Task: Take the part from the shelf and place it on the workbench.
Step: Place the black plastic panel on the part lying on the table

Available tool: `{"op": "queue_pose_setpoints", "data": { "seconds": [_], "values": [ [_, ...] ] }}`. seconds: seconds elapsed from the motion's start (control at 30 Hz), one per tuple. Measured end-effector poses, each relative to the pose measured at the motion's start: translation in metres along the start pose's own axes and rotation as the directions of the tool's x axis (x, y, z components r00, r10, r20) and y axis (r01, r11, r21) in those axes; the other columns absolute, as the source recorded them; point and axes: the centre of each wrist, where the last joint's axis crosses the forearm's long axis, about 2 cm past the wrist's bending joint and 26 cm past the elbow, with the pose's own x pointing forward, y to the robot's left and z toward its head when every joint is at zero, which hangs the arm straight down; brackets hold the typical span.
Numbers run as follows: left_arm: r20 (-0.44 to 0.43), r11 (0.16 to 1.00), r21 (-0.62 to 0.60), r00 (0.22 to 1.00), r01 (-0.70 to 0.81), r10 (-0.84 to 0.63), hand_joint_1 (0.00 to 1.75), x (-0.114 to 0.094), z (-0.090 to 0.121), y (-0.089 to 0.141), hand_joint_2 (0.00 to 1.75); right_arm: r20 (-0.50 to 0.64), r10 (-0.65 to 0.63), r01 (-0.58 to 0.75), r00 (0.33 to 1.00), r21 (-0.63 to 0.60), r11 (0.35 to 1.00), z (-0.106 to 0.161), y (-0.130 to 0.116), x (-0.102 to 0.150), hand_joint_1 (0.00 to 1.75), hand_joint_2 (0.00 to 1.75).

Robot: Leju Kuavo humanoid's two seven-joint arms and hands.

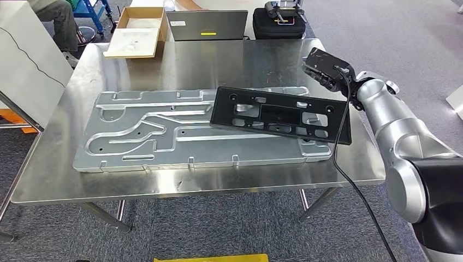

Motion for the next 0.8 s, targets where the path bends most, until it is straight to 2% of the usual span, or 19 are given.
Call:
{"op": "queue_pose_setpoints", "data": {
  "seconds": [0.1,0.17,0.23,0.3,0.37,0.43,0.47,0.53,0.63,0.73,0.8],
  "values": [
    [0.006,1.000,0.002,1.000,-0.003,0.003,0.00,-0.001,0.000,-0.001,0.00,-0.138,0.297,-0.292,0.945,0.054,0.955,-0.001,-0.010,0.011,0.00,0.00],
    [0.010,1.000,0.001,1.000,-0.005,0.005,0.00,-0.001,0.000,-0.003,0.00,-0.147,0.352,-0.351,0.924,0.030,0.936,-0.002,-0.018,0.019,0.00,0.00],
    [0.013,1.000,-0.002,1.000,-0.008,0.008,0.00,-0.001,0.000,-0.004,0.00,-0.102,0.303,-0.311,0.947,-0.076,0.947,-0.002,-0.020,0.020,0.00,0.00],
    [0.015,1.000,-0.009,1.000,-0.015,0.015,0.00,-0.001,0.001,-0.007,0.00,0.005,0.229,-0.219,0.973,-0.272,0.937,0.000,-0.017,0.014,0.00,0.00],
    [0.024,1.000,-0.017,0.999,-0.024,0.025,0.00,-0.002,0.001,-0.010,0.00,0.167,0.185,-0.074,0.968,-0.518,0.852,0.003,-0.004,0.005,0.00,0.00],
    [0.031,0.999,-0.021,0.999,-0.031,0.032,0.00,-0.004,0.002,-0.014,0.00,0.257,0.166,0.051,0.952,-0.668,0.743,0.008,0.018,-0.007,0.00,0.00],
    [0.031,0.999,-0.023,0.999,-0.033,0.034,0.00,-0.006,0.003,-0.016,0.00,0.268,0.147,0.083,0.952,-0.690,0.719,0.011,0.029,-0.014,0.00,0.00],
    [0.028,0.999,-0.027,0.999,-0.035,0.036,0.00,-0.009,0.005,-0.018,0.00,0.270,0.108,0.114,0.957,-0.691,0.714,0.017,0.051,-0.024,0.00,0.00],
    [0.034,0.999,-0.029,0.999,-0.041,0.042,0.00,-0.009,0.005,-0.020,0.00,0.294,0.114,0.140,0.949,-0.716,0.684,0.026,0.067,-0.029,0.00,0.00],
    [0.054,0.998,-0.022,0.996,-0.063,0.064,0.00,-0.012,0.007,-0.022,0.00,0.316,0.184,0.158,0.931,-0.800,0.578,0.050,0.094,-0.038,0.00,0.00],
    [0.058,0.996,-0.015,0.994,-0.090,0.090,0.00,-0.020,0.012,-0.024,0.00,0.310,0.240,0.151,0.920,-0.845,0.513,0.085,0.128,-0.049,0.00,0.00]
  ]
}}
